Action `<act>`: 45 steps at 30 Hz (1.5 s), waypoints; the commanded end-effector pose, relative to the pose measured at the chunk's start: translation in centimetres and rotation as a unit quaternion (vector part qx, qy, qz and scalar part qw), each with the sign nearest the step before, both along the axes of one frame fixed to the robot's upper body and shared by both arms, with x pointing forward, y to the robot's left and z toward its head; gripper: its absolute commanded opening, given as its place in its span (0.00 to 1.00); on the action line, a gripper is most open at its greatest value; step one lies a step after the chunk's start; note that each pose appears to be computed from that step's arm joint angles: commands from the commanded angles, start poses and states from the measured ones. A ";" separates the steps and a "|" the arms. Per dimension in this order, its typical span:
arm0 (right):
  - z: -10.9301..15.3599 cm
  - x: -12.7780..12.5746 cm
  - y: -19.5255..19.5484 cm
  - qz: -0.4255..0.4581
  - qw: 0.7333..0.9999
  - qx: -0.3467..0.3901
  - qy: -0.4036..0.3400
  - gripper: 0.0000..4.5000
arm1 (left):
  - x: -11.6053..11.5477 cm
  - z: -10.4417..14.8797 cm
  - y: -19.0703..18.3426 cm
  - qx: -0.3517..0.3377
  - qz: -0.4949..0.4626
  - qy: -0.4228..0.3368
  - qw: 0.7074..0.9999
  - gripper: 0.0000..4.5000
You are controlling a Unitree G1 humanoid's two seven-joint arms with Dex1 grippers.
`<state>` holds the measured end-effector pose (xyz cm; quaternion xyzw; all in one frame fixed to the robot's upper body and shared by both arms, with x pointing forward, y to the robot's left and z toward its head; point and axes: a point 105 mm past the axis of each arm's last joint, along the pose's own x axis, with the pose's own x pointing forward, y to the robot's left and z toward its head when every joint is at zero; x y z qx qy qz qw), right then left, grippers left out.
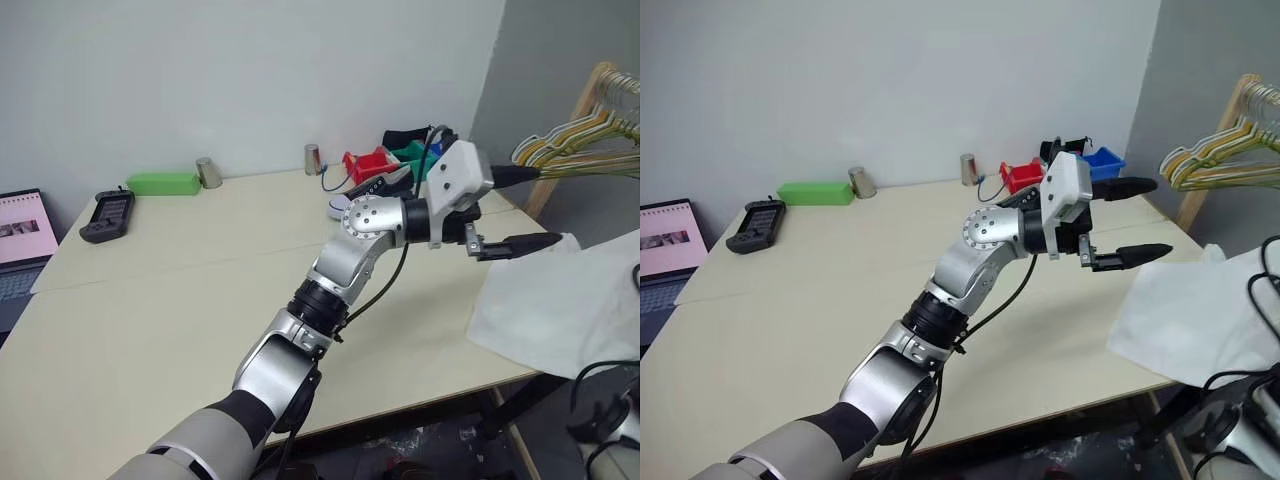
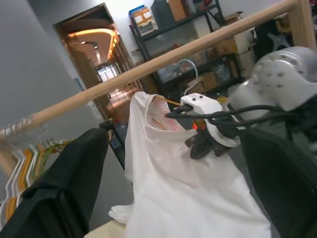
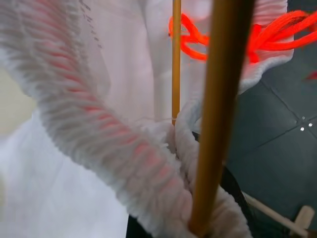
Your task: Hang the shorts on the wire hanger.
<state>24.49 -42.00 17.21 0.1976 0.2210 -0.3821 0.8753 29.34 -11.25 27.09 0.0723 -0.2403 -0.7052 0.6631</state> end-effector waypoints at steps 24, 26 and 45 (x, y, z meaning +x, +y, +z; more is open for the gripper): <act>5.8 -0.2 -8.7 -0.048 0.998 0.000 -0.049 0.00 | -1.6 1.9 -1.5 -0.006 -0.033 -0.027 0.999 1.00; 5.7 -0.2 -9.0 -0.048 0.998 0.010 -0.050 0.00 | -1.8 1.9 -1.4 -0.006 -0.034 -0.024 0.999 1.00; 2.9 -0.7 -10.2 -0.068 0.997 0.028 -0.025 0.20 | -2.1 1.2 -0.6 0.003 -0.015 -0.019 1.000 1.00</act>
